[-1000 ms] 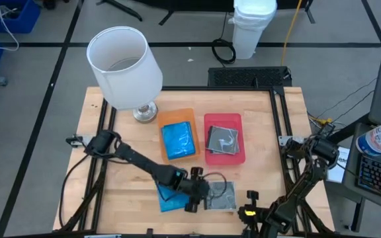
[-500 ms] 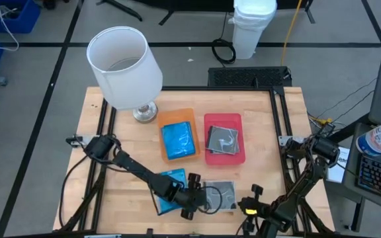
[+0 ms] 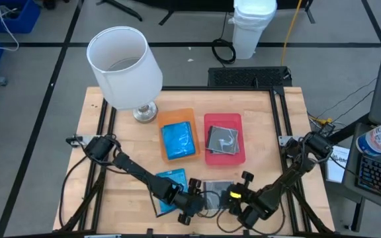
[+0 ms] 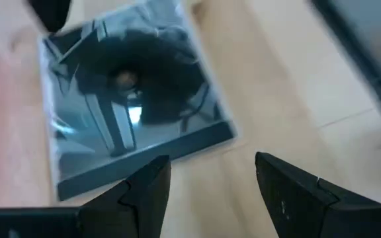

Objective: Pick & place jewel cases by type
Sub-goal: Put the black CD case into the pink bin

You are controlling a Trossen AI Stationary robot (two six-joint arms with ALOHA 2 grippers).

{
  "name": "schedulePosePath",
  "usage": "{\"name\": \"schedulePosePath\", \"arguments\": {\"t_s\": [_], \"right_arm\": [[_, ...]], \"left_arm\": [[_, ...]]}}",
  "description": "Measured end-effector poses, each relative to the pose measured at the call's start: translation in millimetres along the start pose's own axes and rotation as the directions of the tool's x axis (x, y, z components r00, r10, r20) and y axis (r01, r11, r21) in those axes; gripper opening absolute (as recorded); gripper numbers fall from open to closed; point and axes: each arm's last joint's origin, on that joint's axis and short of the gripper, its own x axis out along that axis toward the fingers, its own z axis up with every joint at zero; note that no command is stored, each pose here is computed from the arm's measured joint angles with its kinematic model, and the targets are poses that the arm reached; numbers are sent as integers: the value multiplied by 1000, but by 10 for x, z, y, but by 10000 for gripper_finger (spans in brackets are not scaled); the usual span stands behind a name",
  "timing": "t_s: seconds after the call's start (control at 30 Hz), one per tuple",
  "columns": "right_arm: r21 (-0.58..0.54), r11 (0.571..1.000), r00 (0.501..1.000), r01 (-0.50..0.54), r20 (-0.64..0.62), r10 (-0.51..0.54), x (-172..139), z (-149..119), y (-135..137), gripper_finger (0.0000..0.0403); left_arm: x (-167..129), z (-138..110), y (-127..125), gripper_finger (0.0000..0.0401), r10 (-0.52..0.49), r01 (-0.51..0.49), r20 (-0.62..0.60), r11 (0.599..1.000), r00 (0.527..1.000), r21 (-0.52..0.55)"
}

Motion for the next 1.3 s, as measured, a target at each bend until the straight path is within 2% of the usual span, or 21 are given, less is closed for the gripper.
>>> {"name": "schedulePosePath", "arguments": {"t_s": [0.1, 0.17, 0.3, 0.37, 0.63, 0.77, 1.03, 1.2, 1.3], "right_arm": [[7, 1000, 997, 24, -79, -24, 54, 26, -67, 0], [27, 999, 991, 34, -134, -30, 80, 39, -103, 0], [20, 1000, 980, -5, -199, 8, 88, 68, -116, 0], [19, 1000, 978, -23, -209, 26, 57, 86, -128, 0], [129, 989, 969, -74, -226, 102, -145, 106, -162, 0], [190, 978, 947, -88, -289, 141, -169, 61, -139, 0], [308, 950, 943, -54, -298, 150, 1, -121, -194, 0], [372, 920, 935, -120, -270, 231, 152, -247, -226, 0], [406, 896, 939, -179, -203, 279, 215, -278, -214, 0]], "left_arm": [[-14, 11, -61, 225, 3, -3, 19, 1000, 1000, 0], [-20, 4, -77, 225, 45, -45, 18, 999, 999, 24], [18, -2, -101, 225, 47, -48, 34, 998, 998, 40], [67, -36, -117, 225, 55, -56, 27, 997, 998, 52], [135, -101, -132, 225, 62, -62, 1, 996, 998, 67], [129, -96, -158, 225, 60, -61, 8, 987, 998, 149], [218, -129, -311, 225, 50, -63, 58, 963, 997, 261], [253, -175, -328, 225, 157, -166, 55, 926, 986, 339], [302, -209, -293, 225, 156, -158, 35, 918, 987, 364]]}}
